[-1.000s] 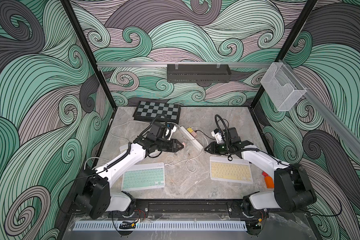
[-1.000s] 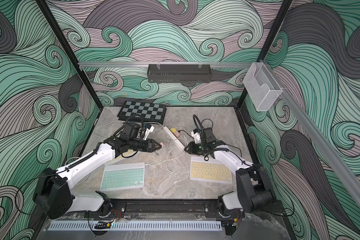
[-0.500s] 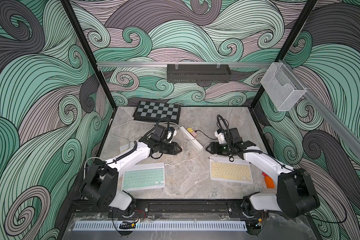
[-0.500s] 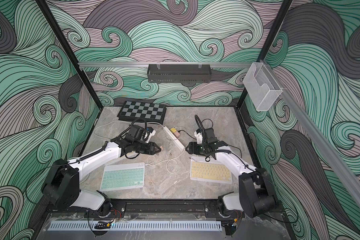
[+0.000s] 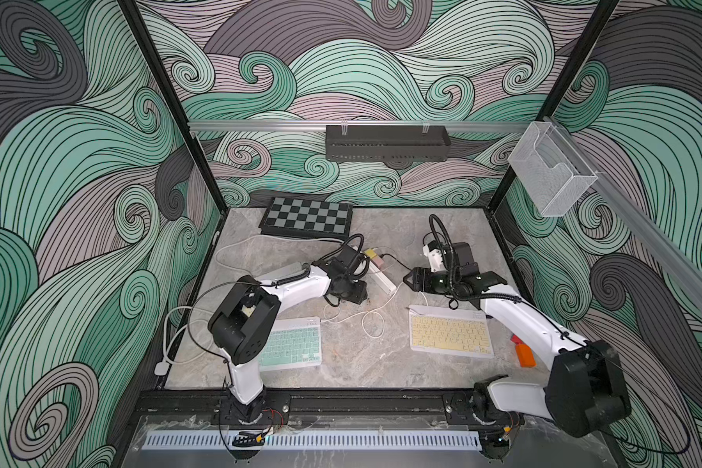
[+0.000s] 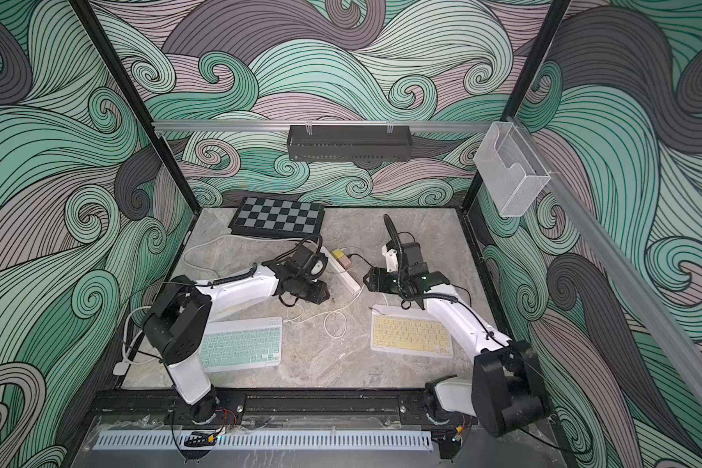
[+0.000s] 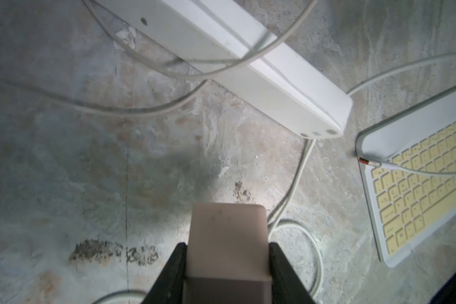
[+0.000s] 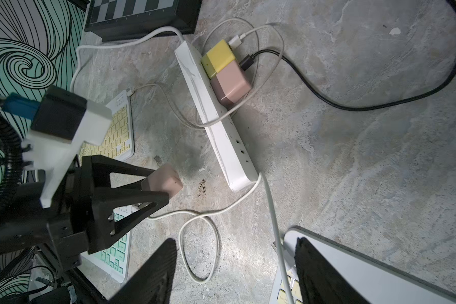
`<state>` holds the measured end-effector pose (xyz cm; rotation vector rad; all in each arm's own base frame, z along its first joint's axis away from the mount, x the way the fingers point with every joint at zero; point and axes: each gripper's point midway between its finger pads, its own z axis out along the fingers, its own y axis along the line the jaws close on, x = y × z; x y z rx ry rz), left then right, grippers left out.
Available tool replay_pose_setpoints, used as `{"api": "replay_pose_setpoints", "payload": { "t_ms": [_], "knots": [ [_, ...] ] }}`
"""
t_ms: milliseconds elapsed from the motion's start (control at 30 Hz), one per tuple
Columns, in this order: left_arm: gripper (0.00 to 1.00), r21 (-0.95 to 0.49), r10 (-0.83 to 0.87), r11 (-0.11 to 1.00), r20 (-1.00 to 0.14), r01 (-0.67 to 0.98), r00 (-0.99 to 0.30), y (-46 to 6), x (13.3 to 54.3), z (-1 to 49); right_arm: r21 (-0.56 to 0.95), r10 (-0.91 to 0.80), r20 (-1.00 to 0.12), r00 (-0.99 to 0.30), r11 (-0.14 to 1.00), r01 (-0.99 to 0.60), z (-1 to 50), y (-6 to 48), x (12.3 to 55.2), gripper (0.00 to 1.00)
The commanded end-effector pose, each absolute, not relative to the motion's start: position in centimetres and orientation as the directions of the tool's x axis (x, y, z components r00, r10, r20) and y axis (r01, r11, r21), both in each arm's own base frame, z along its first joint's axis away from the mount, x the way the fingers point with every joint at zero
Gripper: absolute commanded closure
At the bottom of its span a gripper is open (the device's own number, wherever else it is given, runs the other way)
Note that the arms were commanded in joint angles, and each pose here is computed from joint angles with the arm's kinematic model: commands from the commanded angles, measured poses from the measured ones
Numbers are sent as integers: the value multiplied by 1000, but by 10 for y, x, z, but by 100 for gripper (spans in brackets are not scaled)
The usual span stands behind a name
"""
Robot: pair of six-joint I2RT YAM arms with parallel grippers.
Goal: Unplug the wireless keyboard
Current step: Place the plug at the center of the board.
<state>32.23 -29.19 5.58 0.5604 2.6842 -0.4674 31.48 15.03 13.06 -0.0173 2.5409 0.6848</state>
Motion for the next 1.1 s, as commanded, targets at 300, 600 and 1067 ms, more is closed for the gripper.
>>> {"api": "replay_pose_setpoints", "payload": {
  "t_ms": [300,600,1067],
  "knots": [
    [99,-103,393,883,-371,458,-841,-302,336,23,487,115,-478,-871,860,-154,132,152,319,28],
    [91,-121,420,864,-360,488,-833,-317,335,17,494,114,-470,-875,856,-154,128,152,319,28],
    [88,-162,429,845,-362,509,-828,-321,316,27,504,124,-474,-872,850,-153,126,153,322,28]
  ]
}}
